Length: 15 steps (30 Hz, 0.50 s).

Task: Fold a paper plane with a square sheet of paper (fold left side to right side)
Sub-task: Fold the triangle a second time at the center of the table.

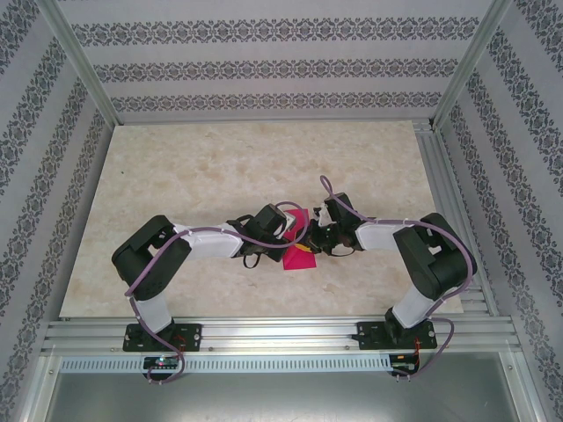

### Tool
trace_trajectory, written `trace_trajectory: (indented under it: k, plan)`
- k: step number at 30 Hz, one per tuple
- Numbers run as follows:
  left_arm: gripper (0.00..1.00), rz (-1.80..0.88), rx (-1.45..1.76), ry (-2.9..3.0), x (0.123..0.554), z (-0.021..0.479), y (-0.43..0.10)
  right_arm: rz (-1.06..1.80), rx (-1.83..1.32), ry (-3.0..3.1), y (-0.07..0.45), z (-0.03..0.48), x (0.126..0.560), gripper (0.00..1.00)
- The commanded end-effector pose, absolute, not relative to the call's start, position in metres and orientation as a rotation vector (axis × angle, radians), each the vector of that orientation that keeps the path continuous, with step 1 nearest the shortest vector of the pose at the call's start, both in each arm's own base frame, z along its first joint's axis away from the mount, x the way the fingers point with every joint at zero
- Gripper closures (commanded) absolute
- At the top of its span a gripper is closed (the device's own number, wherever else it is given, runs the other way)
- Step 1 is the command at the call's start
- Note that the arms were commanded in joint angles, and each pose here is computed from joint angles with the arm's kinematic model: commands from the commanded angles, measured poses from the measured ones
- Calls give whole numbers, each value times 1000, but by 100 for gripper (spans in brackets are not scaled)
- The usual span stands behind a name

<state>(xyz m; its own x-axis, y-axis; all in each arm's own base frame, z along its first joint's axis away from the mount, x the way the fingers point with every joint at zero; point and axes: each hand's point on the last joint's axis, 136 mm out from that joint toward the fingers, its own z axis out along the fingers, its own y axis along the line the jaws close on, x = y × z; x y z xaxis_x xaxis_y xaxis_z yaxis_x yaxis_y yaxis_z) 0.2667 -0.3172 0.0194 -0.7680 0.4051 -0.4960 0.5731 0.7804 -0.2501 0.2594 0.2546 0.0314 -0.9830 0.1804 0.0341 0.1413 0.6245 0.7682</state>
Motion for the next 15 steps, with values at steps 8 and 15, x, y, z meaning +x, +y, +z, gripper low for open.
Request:
trace_trajectory:
  k: [8, 15]
  plan:
    - [100, -452, 717, 2585, 274, 7, -304, 1297, 235, 2763, 262, 29, 268, 84]
    - [100, -425, 689, 2576, 279, 9, -301, 1290, 232, 2770, 263, 26, 268, 84]
